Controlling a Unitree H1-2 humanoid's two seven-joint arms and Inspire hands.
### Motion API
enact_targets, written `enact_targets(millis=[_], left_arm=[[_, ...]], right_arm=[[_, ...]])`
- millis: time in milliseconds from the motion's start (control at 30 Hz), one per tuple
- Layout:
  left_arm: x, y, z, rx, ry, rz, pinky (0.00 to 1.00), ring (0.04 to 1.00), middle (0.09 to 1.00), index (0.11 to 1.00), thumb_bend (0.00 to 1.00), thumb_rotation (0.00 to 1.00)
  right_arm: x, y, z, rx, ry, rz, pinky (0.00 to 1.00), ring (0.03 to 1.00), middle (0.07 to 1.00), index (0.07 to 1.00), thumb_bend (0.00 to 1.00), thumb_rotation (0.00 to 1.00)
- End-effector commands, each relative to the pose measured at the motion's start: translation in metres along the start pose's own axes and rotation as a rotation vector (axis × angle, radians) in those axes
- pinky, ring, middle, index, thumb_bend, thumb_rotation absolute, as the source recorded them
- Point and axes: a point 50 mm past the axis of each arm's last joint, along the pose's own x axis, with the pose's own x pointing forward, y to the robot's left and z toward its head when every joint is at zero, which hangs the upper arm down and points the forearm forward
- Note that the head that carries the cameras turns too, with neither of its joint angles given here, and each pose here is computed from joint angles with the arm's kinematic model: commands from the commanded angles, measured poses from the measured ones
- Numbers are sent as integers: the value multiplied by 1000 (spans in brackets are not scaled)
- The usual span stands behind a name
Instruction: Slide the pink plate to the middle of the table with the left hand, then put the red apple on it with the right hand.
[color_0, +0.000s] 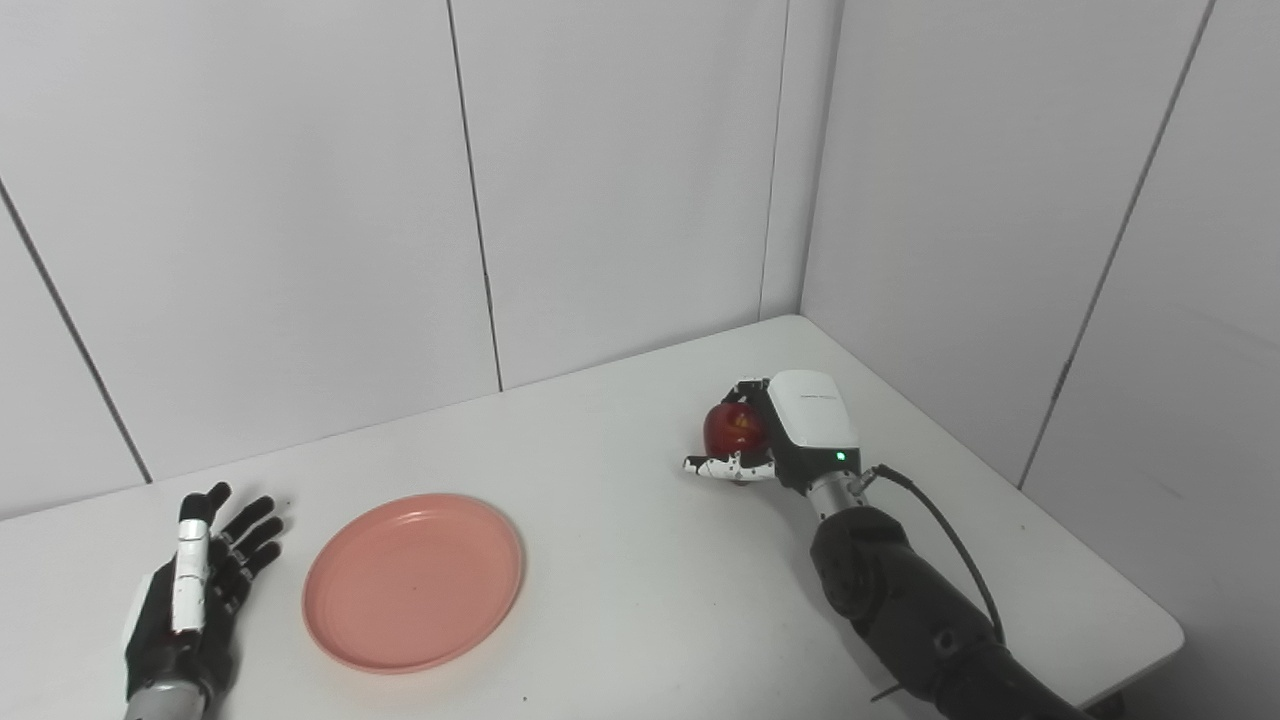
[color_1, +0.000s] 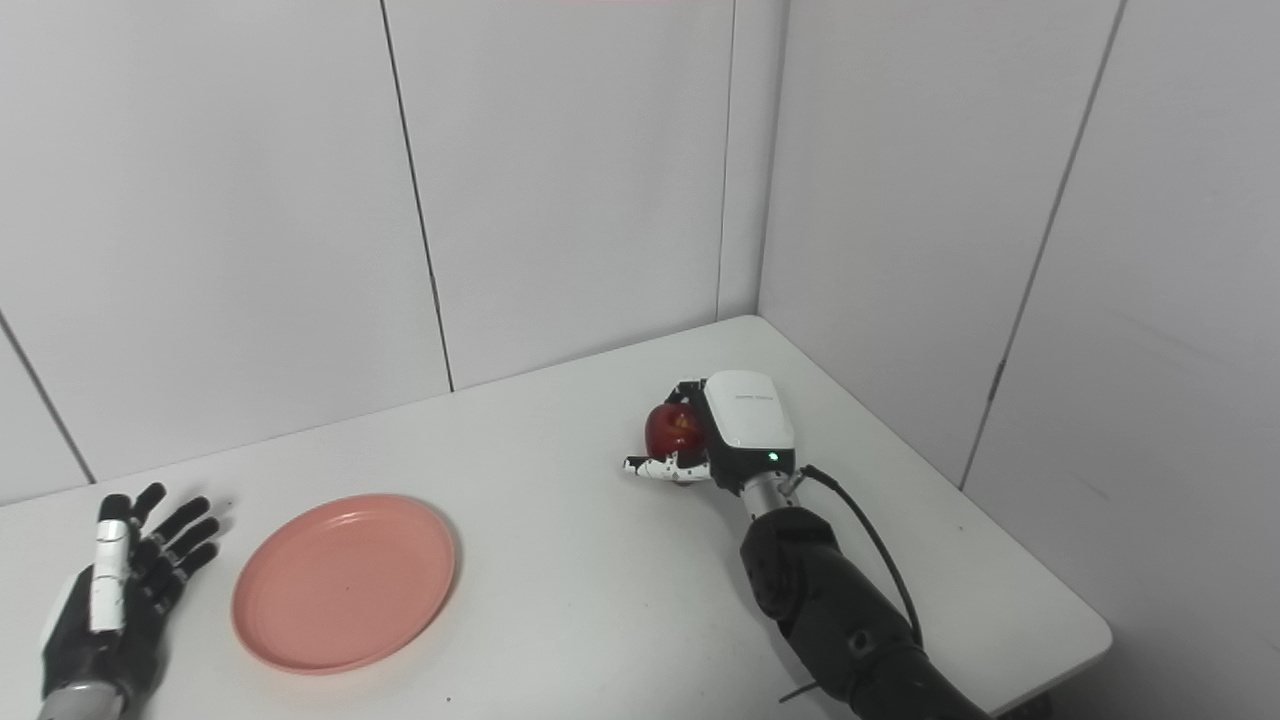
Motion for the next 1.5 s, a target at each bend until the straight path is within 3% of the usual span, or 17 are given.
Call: enact_targets(millis=[0,400,900,1467], left_arm=[[1,2,-2,2,46,2,850,823,830,925,774,904],[1,2,-2,11,46,11,814,814,822,919,778,901],[-4,-15,-2,5,45,2,800,808,809,902,784,894],[-9,-37,-5,-7,68,38,787,787,788,882,776,886]], right_arm=[[28,-27,12,23,-72,-115,73,118,186,285,508,415],[33,-38,21,30,-105,-132,79,124,192,282,529,456],[46,-86,49,66,-138,-85,82,131,200,259,520,488],[56,-94,57,72,-173,-77,93,144,220,299,516,511]])
